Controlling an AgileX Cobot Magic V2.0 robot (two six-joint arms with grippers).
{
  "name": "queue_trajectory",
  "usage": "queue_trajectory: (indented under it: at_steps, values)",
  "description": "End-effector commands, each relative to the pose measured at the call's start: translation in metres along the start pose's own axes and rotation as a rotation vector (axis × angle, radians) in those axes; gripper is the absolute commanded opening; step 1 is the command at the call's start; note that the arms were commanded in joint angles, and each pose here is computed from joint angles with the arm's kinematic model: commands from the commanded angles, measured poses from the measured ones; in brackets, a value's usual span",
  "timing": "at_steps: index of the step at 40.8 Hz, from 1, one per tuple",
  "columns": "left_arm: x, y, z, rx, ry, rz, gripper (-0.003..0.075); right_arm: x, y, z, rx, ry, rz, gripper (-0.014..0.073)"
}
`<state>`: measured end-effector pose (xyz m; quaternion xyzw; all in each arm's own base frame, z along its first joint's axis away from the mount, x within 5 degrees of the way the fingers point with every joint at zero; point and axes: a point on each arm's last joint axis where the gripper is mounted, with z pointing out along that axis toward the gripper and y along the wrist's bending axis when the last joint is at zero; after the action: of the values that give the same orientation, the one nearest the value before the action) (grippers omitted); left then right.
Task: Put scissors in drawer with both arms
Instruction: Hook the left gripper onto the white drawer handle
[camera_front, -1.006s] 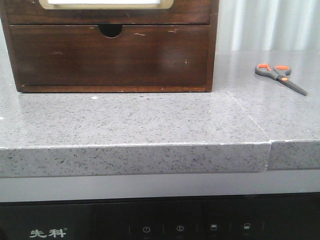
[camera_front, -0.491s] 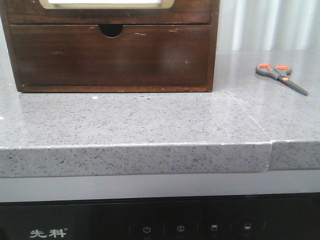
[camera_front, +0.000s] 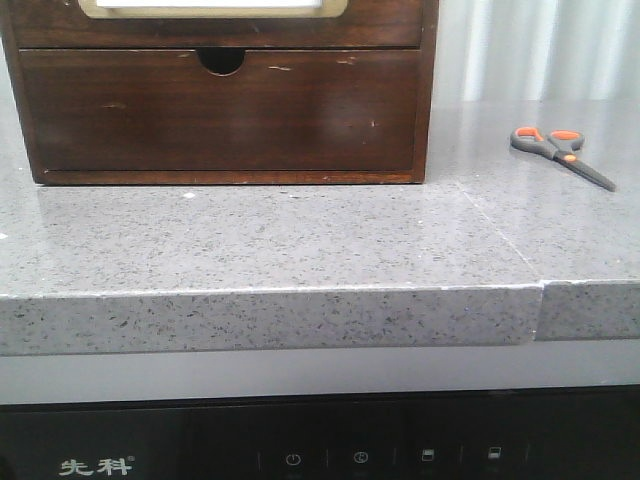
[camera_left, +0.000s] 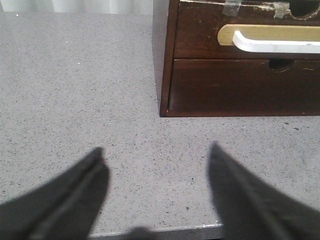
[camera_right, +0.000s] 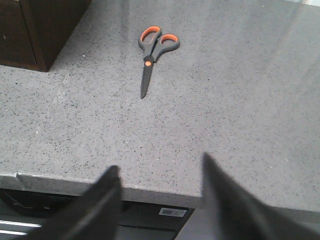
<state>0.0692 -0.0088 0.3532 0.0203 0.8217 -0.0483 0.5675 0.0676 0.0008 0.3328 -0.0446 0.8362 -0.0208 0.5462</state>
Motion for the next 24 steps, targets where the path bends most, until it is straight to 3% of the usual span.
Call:
queue_trajectory:
  at_steps: [1,7,17,24]
  values:
    - [-0.014,-0.003,-0.001,0.03,-0.085,-0.039,0.062,-0.013,-0.002,-0.001,0.019,-0.079,-0.016,0.0574]
    - [-0.016,-0.011,0.0,0.136,-0.126,-0.181,0.0619,-0.014,-0.002,-0.001,0.019,-0.081,-0.016,0.0573]
    - [-0.019,-0.023,0.026,0.341,-0.124,-0.619,0.0619,-0.014,-0.002,-0.001,0.019,-0.081,-0.016,0.0573]
    - [-0.025,-0.028,0.056,0.422,-0.058,-0.718,0.0619,-0.014,-0.002,-0.001,0.019,-0.081,-0.016,0.0573]
